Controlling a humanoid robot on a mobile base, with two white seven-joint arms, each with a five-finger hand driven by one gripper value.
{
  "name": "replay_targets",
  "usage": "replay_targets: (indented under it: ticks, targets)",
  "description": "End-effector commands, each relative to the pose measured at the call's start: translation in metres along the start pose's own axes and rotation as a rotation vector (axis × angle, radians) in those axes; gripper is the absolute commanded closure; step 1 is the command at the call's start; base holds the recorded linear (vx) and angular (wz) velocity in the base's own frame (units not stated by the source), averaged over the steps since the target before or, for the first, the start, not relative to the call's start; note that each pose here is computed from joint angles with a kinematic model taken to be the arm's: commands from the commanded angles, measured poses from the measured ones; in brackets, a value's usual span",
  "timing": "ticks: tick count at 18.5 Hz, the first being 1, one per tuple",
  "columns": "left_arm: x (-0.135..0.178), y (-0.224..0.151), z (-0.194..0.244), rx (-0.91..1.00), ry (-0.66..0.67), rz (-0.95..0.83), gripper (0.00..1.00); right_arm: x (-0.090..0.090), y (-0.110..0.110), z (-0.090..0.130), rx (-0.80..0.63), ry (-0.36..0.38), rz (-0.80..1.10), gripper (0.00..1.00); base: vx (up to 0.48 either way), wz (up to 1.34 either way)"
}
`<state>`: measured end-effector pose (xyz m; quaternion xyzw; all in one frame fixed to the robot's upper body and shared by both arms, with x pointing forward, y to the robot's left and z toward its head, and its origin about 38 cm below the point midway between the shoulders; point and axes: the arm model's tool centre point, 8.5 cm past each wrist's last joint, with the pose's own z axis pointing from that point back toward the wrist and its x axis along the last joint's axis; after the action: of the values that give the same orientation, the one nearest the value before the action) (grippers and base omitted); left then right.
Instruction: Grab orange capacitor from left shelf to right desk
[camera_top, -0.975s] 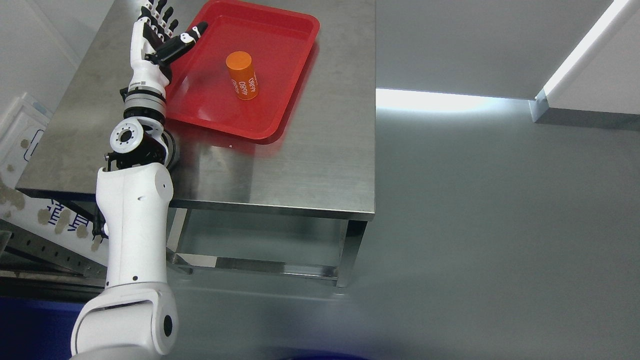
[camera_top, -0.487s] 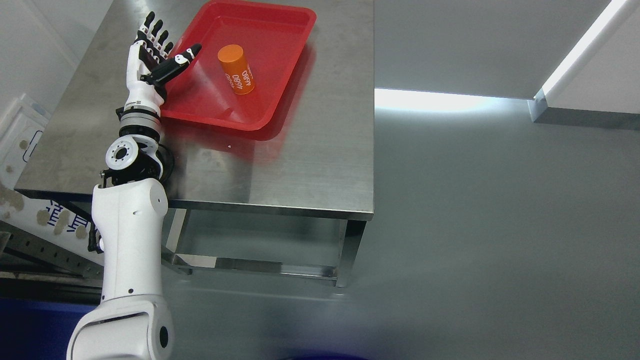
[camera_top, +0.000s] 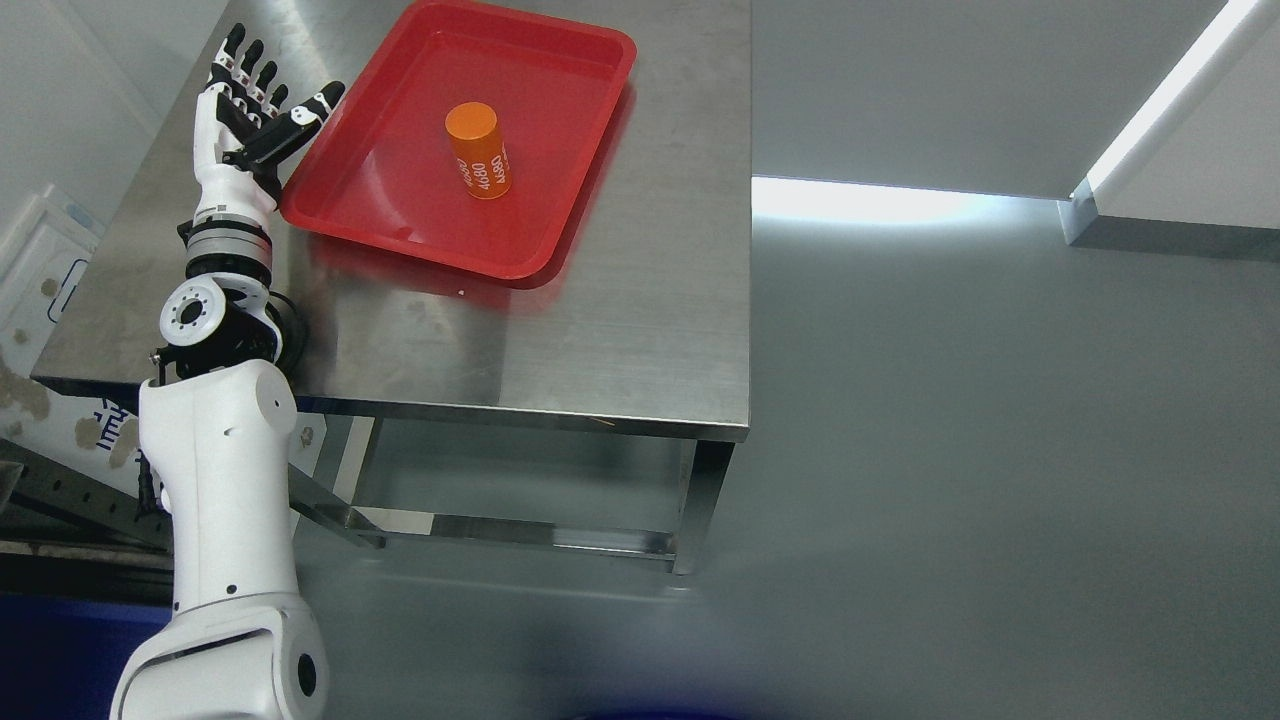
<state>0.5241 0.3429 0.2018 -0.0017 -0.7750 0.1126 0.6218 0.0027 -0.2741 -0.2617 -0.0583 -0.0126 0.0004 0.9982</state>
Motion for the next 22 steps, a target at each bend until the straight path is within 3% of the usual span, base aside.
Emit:
replay_targets:
  ticks: [1,11,22]
  targets:
    - [0.015,0.028,0.003,0.041,-0.028,-0.017,0.00,-0.007,-0.011,0.000,-0.018,0.003,-0.007,0.00,0.000,0.00]
    - [-0.008,0.036,0.018,0.055,0.032,-0.024,0.00,-0.007,-0.011,0.000,-0.018,0.003,-0.007,0.00,0.000,0.00]
    - [-0.008,0.031,0.017,0.050,0.028,-0.015,0.00,-0.007,-0.011,0.000,-0.018,0.003,-0.007,0.00,0.000,0.00]
